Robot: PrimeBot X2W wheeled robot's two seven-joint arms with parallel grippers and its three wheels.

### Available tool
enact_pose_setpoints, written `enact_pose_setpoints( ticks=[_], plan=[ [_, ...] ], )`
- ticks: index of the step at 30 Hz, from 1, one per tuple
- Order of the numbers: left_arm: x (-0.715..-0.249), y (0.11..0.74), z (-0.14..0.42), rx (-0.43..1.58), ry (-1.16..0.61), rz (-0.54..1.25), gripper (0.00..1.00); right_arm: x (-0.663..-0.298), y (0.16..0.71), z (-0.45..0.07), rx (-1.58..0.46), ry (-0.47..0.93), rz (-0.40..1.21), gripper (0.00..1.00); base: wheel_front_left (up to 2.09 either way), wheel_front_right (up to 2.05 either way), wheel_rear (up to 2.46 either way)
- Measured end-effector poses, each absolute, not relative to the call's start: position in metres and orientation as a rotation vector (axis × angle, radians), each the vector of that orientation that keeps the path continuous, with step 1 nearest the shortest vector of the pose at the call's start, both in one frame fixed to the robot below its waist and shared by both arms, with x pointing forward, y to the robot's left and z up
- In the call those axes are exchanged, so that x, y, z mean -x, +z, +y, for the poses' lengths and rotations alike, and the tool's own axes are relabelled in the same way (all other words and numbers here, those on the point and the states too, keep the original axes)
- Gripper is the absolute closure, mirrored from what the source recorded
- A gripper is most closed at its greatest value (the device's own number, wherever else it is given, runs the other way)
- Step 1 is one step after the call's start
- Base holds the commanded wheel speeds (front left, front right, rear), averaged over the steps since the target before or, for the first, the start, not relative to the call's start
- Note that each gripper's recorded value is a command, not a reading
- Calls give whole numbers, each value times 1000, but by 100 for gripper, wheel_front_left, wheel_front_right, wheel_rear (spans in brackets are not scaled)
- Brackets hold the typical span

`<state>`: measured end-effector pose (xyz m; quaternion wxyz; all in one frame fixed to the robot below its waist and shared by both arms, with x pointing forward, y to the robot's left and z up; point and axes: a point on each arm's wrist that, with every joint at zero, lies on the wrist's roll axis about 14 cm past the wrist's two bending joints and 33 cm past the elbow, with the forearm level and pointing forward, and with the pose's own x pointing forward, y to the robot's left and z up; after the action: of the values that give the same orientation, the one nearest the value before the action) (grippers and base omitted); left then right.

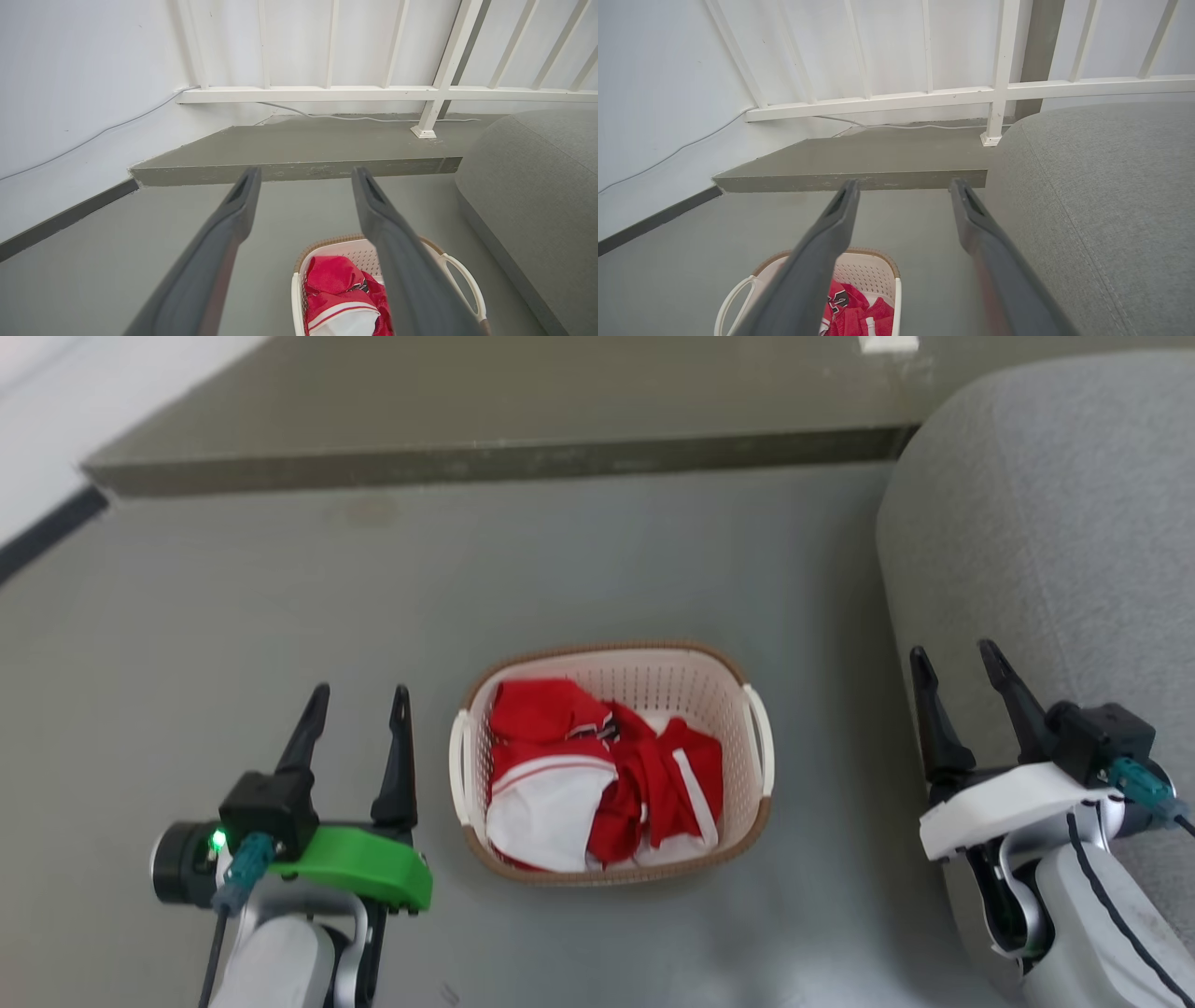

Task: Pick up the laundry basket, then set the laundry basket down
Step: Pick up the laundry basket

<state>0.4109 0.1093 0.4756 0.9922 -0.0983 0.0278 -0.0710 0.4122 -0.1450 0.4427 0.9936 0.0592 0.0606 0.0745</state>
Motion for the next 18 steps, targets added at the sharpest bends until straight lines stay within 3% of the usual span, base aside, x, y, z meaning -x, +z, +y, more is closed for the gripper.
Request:
enact_pose_setpoints(
  ticks=[18],
  plan=[
    [-461,406,98,213,-154,213,0,-456,376,-133,-153,165,261,0,0,0,0]
  ],
)
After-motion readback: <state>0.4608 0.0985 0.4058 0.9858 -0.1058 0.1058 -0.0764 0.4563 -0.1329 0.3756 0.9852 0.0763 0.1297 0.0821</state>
